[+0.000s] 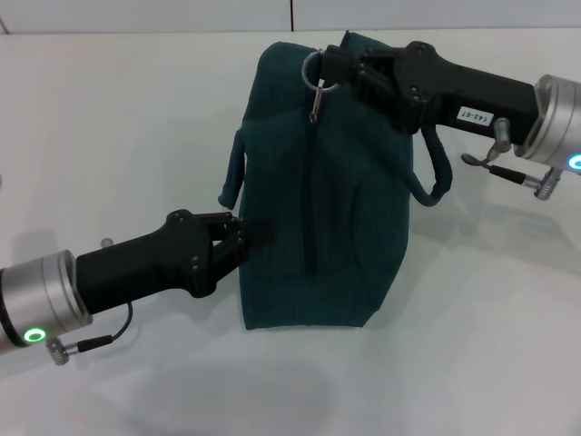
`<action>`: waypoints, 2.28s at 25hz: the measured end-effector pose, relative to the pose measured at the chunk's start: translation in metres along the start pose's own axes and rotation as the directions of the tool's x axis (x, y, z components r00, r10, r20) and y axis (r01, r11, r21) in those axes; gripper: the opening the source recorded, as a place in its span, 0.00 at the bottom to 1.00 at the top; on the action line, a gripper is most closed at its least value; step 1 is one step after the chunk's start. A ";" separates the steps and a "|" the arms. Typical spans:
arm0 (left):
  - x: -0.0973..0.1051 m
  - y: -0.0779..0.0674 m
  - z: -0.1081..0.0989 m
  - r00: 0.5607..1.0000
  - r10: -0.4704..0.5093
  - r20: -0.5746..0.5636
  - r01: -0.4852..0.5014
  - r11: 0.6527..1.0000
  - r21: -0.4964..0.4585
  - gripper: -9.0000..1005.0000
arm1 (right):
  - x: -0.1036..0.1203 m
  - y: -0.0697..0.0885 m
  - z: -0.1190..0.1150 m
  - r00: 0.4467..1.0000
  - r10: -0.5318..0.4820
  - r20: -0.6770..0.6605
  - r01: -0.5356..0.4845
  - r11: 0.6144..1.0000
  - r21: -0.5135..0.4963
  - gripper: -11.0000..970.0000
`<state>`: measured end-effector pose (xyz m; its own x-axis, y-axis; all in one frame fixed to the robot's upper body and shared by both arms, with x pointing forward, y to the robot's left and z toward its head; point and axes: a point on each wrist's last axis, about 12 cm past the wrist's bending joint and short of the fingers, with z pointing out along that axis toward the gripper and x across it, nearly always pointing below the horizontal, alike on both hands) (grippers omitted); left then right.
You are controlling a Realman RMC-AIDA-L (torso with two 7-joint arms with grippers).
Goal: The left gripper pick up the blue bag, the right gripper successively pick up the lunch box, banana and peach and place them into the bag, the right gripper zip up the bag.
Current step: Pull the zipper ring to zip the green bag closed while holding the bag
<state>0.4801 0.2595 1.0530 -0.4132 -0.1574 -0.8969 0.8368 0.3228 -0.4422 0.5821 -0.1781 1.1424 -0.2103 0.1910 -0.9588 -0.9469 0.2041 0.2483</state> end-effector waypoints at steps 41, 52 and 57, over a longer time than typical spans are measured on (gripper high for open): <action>0.024 -0.028 -0.011 0.997 0.059 0.048 -0.064 0.993 0.096 0.18 | 0.016 -0.005 -0.016 0.989 0.145 0.031 -0.147 0.985 0.095 0.08; 0.025 -0.027 -0.011 0.995 0.039 0.088 -0.045 0.997 0.065 0.21 | 0.021 -0.004 -0.017 0.983 0.180 0.029 -0.182 0.978 0.103 0.09; 0.022 -0.025 -0.011 0.993 0.020 0.119 -0.026 0.998 0.049 0.22 | 0.021 -0.001 -0.015 0.984 0.179 0.027 -0.180 0.981 0.077 0.09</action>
<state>0.4461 0.2583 1.0446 -0.3509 -0.2608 -0.8994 0.8636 0.2811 -0.4185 0.5750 -0.1891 1.1203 -0.3693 0.2503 -0.8950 -0.8721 0.2394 0.4268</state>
